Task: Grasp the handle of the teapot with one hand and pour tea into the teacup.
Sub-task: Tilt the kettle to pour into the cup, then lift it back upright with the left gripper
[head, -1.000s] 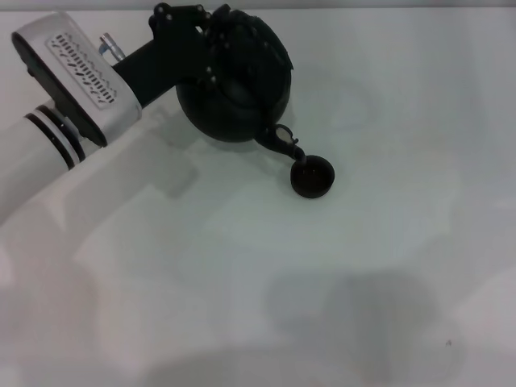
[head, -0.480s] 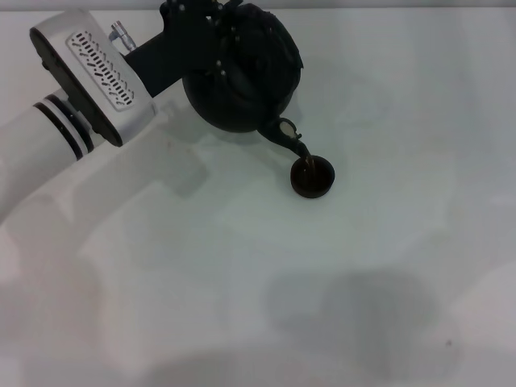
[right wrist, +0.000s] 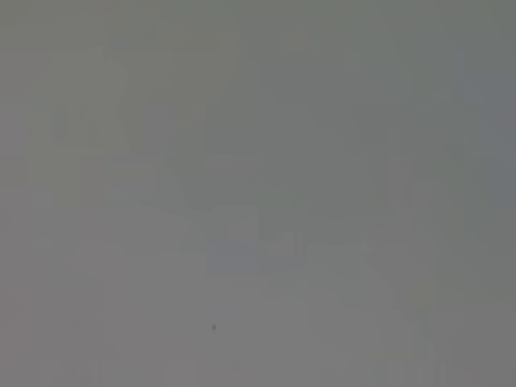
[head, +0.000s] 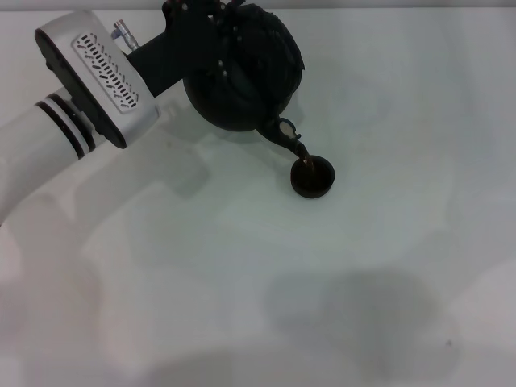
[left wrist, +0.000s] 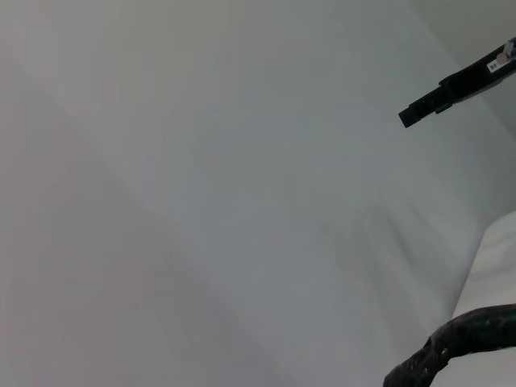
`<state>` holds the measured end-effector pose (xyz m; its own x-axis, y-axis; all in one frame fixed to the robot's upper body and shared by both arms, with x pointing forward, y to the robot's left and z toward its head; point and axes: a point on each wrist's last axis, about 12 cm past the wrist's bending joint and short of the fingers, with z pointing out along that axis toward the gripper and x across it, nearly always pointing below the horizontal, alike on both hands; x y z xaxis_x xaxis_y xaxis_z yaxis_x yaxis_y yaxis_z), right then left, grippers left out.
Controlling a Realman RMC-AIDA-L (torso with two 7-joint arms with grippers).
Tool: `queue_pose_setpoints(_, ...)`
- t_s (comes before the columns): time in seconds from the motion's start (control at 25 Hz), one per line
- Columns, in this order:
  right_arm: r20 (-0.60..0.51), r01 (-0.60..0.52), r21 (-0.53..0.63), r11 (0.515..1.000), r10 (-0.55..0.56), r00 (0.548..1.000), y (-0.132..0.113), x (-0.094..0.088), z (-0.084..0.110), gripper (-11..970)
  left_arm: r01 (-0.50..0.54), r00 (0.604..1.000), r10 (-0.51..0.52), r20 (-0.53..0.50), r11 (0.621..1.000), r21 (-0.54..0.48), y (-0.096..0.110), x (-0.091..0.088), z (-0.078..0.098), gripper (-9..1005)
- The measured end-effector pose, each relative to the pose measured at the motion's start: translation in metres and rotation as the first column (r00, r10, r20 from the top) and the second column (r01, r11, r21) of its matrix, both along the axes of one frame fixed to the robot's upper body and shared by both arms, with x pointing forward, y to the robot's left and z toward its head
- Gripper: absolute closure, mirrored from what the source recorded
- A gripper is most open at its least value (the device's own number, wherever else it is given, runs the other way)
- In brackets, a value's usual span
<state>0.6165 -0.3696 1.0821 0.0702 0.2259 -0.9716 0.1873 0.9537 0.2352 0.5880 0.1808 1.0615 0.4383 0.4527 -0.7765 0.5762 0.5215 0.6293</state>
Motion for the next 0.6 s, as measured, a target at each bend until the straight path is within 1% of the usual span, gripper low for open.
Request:
queue_pose_setpoints(0.36,0.0,-0.001,-0.001,1.0,0.001,1.0,0.0002,0.0,-0.0001,117,-0.001,1.0,0.001,-0.012,1.0,-0.006,-0.0008,-0.0019,-0.0019,898)
queue_pose_setpoints(0.6,-0.003,-0.007,-0.004,1.0,0.007,1.0,0.0012,-0.0003,-0.0008,117,-0.041,0.998,0.039,-0.041,0.997,-0.06,0.0004,-0.0048,-0.004,897)
